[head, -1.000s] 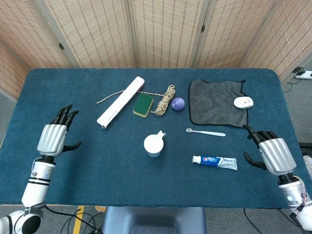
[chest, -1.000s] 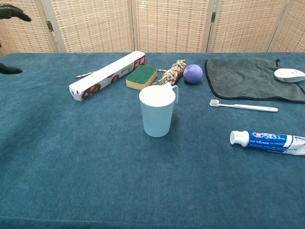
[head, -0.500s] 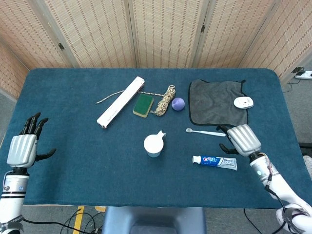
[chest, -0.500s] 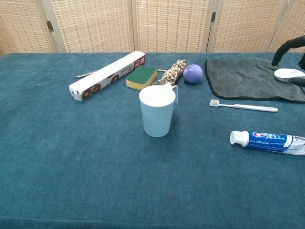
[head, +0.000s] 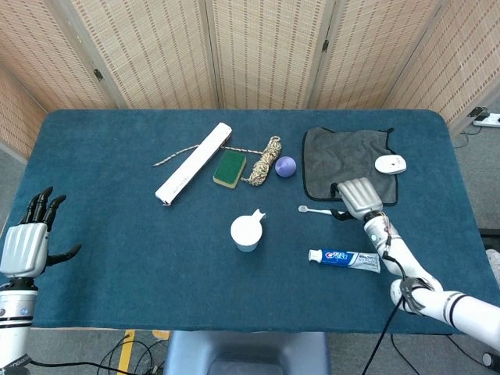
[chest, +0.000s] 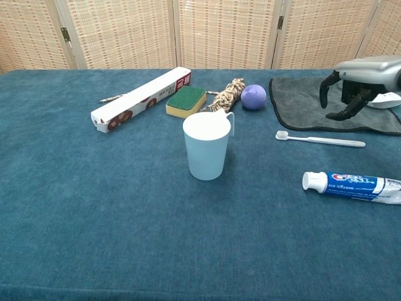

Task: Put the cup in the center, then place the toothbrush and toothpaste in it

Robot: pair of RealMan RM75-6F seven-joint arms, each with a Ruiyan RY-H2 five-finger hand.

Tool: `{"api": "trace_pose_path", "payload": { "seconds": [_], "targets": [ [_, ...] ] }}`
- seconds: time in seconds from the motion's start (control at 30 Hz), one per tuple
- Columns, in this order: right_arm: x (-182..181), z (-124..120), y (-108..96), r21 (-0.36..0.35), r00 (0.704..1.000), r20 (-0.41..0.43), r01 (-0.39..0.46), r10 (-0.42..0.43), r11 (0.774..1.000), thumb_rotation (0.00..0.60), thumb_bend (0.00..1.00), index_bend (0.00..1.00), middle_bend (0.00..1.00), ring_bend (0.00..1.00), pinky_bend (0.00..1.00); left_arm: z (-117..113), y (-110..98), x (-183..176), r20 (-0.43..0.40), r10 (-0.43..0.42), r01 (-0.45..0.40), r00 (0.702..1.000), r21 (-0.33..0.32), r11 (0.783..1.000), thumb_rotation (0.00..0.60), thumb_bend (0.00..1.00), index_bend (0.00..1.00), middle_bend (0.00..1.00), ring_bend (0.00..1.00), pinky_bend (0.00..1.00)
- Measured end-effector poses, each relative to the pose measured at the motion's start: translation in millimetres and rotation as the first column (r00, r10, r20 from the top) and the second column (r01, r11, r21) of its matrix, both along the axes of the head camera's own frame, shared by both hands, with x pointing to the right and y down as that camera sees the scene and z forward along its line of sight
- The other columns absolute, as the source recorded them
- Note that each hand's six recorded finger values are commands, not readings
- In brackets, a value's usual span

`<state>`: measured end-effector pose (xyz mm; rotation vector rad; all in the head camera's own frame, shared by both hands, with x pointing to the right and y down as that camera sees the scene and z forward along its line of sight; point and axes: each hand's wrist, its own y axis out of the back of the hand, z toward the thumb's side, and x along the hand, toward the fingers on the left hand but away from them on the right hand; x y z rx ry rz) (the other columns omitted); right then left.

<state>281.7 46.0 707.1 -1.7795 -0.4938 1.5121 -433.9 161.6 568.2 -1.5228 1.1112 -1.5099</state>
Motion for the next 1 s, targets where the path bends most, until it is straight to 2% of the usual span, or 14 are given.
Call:
{"api": "trace_pose_path", "payload": {
  "seconds": [0.17,0.33,0.67,1.0],
  "targets": [
    [-17.9,21.0,-2.4,-0.030,0.999,-0.026,0.031,-0.032,0.999,0.600,0.22,0.47,0.99,1.00,1.00,0.4,3.6,-2.7,-0.014,-0.018,0.018,1.000,-0.006,1.000,0.600,0.21,0.15,0.04,0.05,0.37],
    [-21.8,35.5,2.0,-0.049,0.998,-0.052,0.042,-0.044,0.998,0.600,0.21,0.50,0.99,1.00,1.00,0.0,6.7,-6.1,-0.012,-0.025,0.025,1.000,-0.011,1.000,0.600,0.21,0.15,0.04,0.05,0.37],
    [-14.4,48.6,6.5,-0.038,0.996,-0.089,0.029,-0.032,0.999,0.600,0.20,0.53,1.00,1.00,1.00,3.5,10.0,-11.8,-0.024,-0.045,0.044,0.999,-0.023,0.999,0.600,0.21,0.14,0.04,0.06,0.37],
    [-10.6,61.4,8.3,-0.070,0.993,-0.115,0.027,-0.035,0.997,0.600,0.23,0.53,1.00,1.00,1.00,7.8,12.1,-17.4,-0.019,-0.062,0.062,0.998,-0.036,0.997,0.600,0.21,0.14,0.04,0.06,0.37]
  ]
}}
